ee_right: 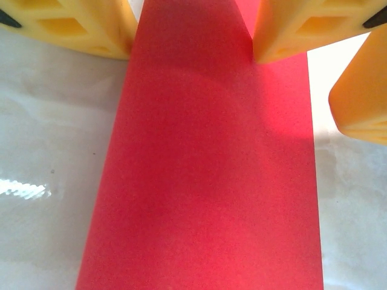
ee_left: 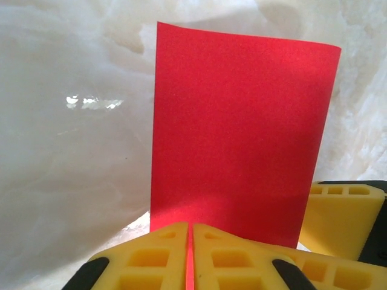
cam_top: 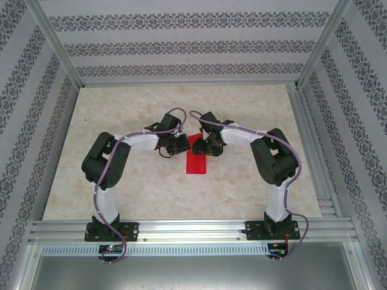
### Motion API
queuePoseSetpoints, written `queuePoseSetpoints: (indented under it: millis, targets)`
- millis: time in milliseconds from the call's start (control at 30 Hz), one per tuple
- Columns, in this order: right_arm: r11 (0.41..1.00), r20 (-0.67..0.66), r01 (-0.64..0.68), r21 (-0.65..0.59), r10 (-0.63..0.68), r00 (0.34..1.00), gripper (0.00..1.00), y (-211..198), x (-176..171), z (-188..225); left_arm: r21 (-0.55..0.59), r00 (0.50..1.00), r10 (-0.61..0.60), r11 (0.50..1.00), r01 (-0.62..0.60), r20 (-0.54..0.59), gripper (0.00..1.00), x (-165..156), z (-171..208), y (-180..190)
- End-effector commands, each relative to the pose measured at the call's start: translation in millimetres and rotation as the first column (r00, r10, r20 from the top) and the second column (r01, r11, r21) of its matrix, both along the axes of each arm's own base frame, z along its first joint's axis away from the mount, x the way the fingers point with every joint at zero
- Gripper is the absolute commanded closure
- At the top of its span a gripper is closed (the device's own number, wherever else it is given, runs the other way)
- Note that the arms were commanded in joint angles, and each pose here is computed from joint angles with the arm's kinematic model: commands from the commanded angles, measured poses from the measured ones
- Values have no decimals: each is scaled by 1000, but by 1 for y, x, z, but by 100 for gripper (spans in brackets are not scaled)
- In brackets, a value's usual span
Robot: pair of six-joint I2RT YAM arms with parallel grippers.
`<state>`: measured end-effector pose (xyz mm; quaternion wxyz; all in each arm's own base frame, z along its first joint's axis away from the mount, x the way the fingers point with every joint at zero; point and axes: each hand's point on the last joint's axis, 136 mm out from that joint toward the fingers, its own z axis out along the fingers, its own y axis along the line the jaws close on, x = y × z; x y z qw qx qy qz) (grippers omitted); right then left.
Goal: Fold a paper plane with a square sheet of paper (pick it up from the middle)
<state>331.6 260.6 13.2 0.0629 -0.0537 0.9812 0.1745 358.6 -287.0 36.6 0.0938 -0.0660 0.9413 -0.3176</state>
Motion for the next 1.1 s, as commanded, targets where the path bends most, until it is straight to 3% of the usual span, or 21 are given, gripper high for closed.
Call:
queuePoseSetpoints:
  millis: [0, 267, 600, 867, 1067]
  targets:
    - [989, -95, -21, -147, 8, 995, 44, -23, -23, -59, -43, 1000, -10, 999, 10, 7, 90, 7, 1, -10]
    - [988, -100, -20, -152, 5, 995, 45, -24, -24, -61, -30, 1000, -12, 999, 11, -16, 92, 4, -7, -9]
    - [991, -91, -16, -133, 4, 996, 45, -19, -21, -56, 81, 996, 22, 997, -14, -92, 94, -7, -33, 9]
    - [998, 57, 46, 43, -49, 997, 40, -9, 7, 20, 125, 993, 27, 992, -12, -119, 95, -18, -45, 19]
    - [987, 133, 41, 153, -62, 989, 39, -18, 7, 61, 131, 992, 25, 991, -9, -121, 95, -19, -48, 20]
